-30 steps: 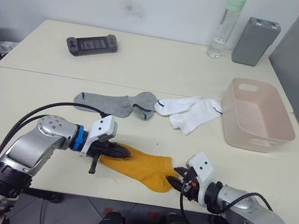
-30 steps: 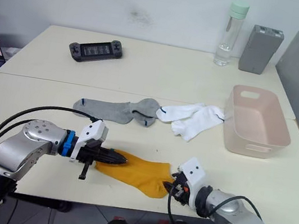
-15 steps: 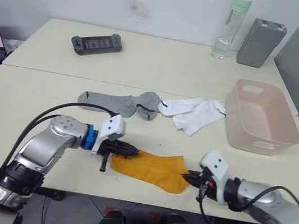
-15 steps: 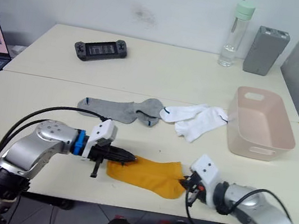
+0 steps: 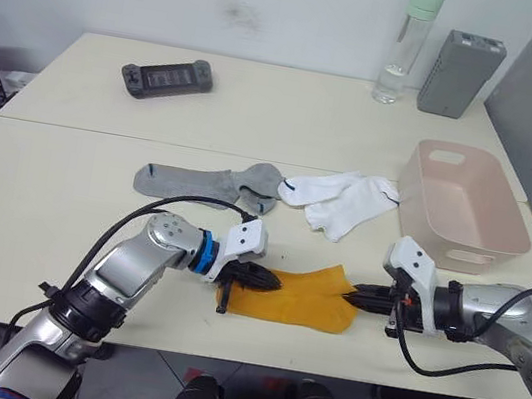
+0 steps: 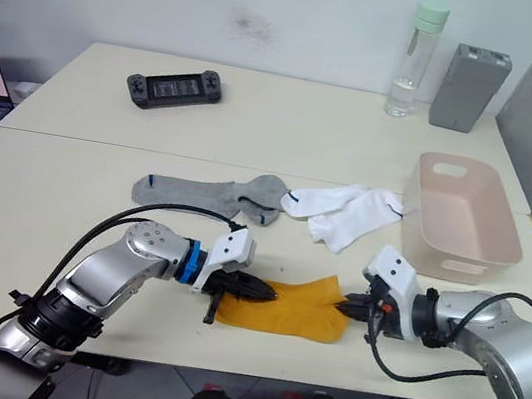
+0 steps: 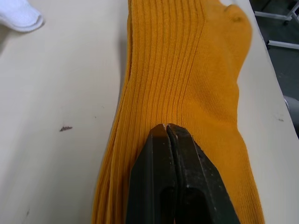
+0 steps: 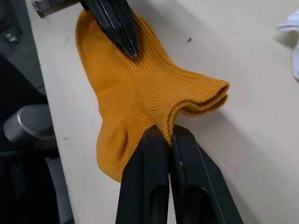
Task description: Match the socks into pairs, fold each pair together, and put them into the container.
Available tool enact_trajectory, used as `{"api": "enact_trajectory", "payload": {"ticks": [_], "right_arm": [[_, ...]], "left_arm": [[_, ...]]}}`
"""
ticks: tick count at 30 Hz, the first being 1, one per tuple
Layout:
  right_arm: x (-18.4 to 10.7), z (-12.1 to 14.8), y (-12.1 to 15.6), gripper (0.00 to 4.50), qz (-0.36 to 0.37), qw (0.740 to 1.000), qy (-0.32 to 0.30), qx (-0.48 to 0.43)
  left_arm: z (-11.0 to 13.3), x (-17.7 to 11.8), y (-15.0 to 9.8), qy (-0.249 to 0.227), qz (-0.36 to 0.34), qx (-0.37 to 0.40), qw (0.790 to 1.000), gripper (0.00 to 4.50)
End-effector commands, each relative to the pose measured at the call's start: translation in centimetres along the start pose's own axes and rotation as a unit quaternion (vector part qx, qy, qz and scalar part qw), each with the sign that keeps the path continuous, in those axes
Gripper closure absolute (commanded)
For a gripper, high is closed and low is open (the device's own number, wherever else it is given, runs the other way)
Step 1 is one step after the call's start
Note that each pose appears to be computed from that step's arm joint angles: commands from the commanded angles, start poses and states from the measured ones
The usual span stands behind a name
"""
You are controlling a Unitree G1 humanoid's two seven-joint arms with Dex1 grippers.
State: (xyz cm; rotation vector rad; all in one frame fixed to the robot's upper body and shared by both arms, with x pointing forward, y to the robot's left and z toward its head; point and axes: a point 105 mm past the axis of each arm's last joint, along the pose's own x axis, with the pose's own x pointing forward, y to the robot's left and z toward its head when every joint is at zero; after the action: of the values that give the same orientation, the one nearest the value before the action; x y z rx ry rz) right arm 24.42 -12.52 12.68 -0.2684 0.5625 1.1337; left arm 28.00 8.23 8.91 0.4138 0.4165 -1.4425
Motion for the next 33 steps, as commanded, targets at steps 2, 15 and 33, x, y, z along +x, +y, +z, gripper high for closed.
{"api": "enact_trajectory", "payload": {"ticks": [2,15,33], "right_arm": [[0.1,1.4,1.1,4.46,0.027,0.999,-0.028,0.010],[3.1,3.4,3.3,4.46,0.066,0.992,-0.084,0.062],[8.3,5.2,4.5,4.46,0.099,0.982,-0.103,0.120]], "left_arm": [[-0.1,-0.7,-0.1,0.005,0.004,0.012,1.000,4.50],[-1.9,-0.7,-0.3,0.029,0.005,0.005,1.000,4.50],[-3.3,-2.4,0.1,0.045,0.022,-0.004,0.999,4.50]]}}
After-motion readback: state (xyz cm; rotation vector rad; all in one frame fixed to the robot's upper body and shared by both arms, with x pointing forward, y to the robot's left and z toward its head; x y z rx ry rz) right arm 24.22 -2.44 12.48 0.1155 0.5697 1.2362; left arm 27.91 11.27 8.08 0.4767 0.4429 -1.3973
